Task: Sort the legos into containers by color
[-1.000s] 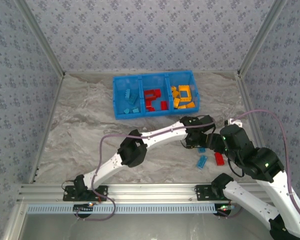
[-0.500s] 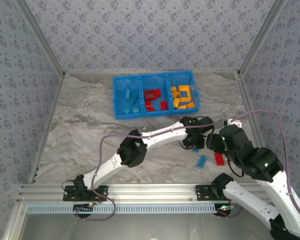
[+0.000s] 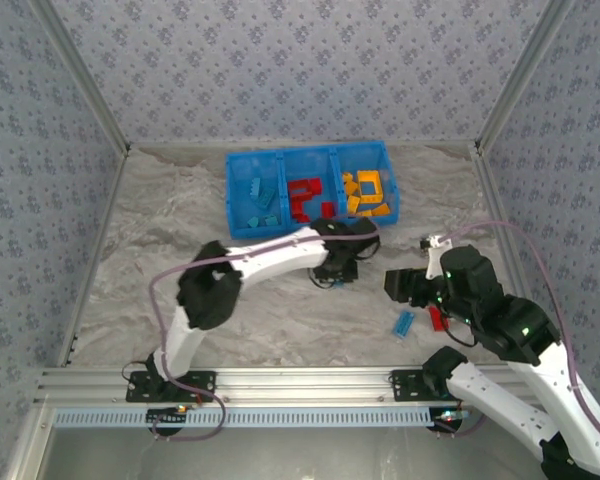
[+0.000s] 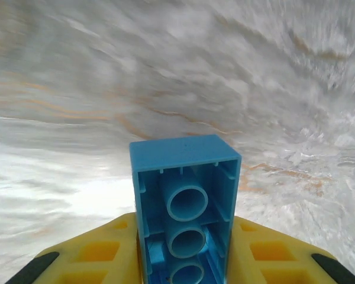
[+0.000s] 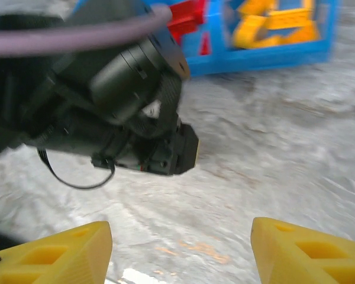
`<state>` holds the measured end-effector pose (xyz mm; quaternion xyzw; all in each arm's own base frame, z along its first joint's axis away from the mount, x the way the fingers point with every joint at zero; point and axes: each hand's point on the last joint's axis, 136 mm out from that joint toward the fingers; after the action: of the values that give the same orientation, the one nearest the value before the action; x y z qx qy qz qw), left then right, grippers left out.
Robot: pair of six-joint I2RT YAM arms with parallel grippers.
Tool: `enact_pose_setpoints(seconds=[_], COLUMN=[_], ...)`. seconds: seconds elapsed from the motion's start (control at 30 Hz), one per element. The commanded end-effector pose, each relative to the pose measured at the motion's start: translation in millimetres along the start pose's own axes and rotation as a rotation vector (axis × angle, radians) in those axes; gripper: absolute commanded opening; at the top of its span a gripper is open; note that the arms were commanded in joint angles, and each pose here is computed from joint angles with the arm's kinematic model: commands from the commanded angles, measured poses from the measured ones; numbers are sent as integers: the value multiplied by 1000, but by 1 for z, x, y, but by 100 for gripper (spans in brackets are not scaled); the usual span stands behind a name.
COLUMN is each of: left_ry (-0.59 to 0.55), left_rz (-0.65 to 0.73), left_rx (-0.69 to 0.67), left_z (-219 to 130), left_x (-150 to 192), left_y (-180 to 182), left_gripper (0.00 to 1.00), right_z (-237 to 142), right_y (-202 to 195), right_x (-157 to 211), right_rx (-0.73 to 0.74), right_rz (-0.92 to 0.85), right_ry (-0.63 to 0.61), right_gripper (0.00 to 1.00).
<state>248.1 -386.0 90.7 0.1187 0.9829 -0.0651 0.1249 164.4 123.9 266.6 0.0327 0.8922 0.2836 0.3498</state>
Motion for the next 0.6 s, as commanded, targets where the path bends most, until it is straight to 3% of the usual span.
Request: enact_pose_setpoints(seconds=[0.0, 0.23, 0.37, 0.57], left_ry=[-135, -197, -197, -165], left_rz=[-64, -113, -119, -165], left_rx=[1, -84, -226, -329], left_z=[-54, -86, -81, -47], left_x=[-27, -57, -87, -130], left_y=[48, 161, 216, 256], left_gripper=[17, 17, 17, 16], right_z=[15, 79, 107, 147], right_y=[43, 108, 141, 177], right_x=[5, 30, 21, 6], right_rx=[-183, -151, -130, -125], right_rz=[-113, -394, -454, -520], right_ry=[53, 91, -24, -214], right_gripper=[65, 67, 68, 71])
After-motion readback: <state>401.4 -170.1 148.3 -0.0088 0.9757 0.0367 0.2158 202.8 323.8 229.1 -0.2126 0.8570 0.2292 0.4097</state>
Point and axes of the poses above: each hand's point on the last joint's axis, 136 mm out from that joint toward the fingers, its own z axis out along the fingers, its own y axis along the line the jaws close on, x = y × z, and after that the axes turned 14 degrees about z, right-handed
